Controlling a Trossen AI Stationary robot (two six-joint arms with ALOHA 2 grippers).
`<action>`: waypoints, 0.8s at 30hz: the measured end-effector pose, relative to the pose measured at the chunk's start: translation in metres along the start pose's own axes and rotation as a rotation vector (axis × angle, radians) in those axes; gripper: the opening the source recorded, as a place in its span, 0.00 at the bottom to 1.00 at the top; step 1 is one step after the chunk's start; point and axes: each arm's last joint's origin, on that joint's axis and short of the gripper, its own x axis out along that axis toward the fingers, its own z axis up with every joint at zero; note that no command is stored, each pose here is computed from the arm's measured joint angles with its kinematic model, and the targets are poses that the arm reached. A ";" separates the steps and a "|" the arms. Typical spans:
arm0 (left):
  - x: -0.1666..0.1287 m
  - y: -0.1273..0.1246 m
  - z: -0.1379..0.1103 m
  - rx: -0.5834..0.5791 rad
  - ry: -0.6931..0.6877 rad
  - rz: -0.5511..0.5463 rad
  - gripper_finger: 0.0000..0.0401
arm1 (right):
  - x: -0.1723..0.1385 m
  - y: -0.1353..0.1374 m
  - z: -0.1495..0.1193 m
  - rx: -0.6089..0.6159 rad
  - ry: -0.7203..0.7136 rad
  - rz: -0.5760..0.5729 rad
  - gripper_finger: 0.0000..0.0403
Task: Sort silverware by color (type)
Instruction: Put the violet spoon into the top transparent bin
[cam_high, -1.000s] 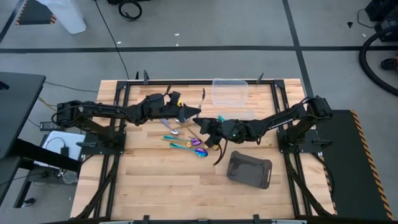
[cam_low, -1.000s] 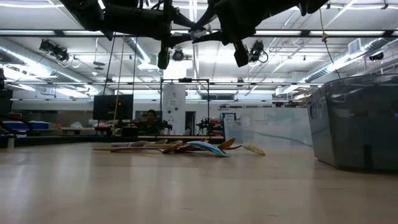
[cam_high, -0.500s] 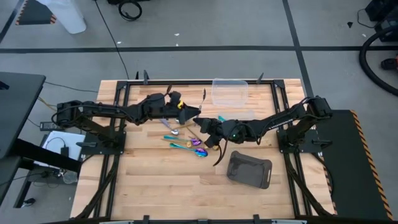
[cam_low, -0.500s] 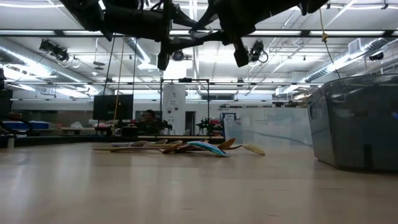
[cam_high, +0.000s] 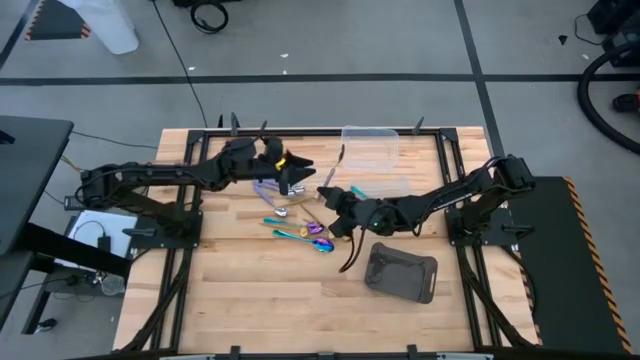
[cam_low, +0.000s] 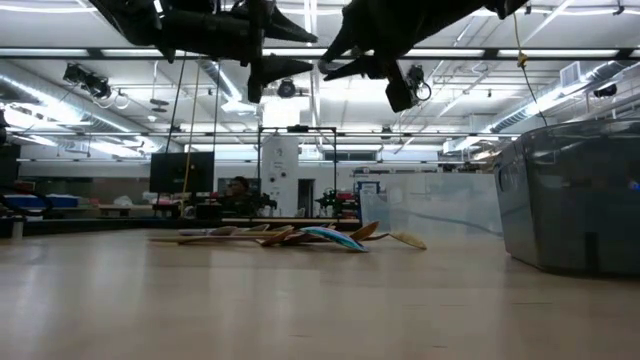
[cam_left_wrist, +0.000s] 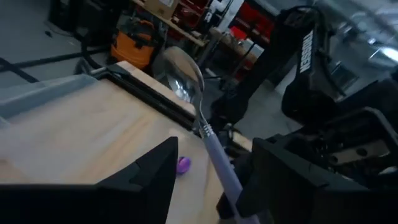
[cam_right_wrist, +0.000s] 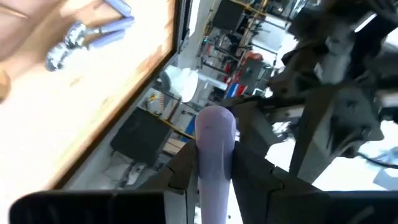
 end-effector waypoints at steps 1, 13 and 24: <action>-0.002 -0.001 0.001 0.026 0.003 0.011 0.54 | 0.000 0.001 0.000 0.013 0.000 0.010 0.22; -0.018 -0.024 -0.018 0.301 0.132 0.191 0.54 | 0.011 0.013 -0.012 0.213 0.080 0.093 0.22; -0.026 -0.050 -0.059 0.453 0.349 0.271 0.54 | 0.015 0.014 -0.051 0.466 0.002 0.223 0.22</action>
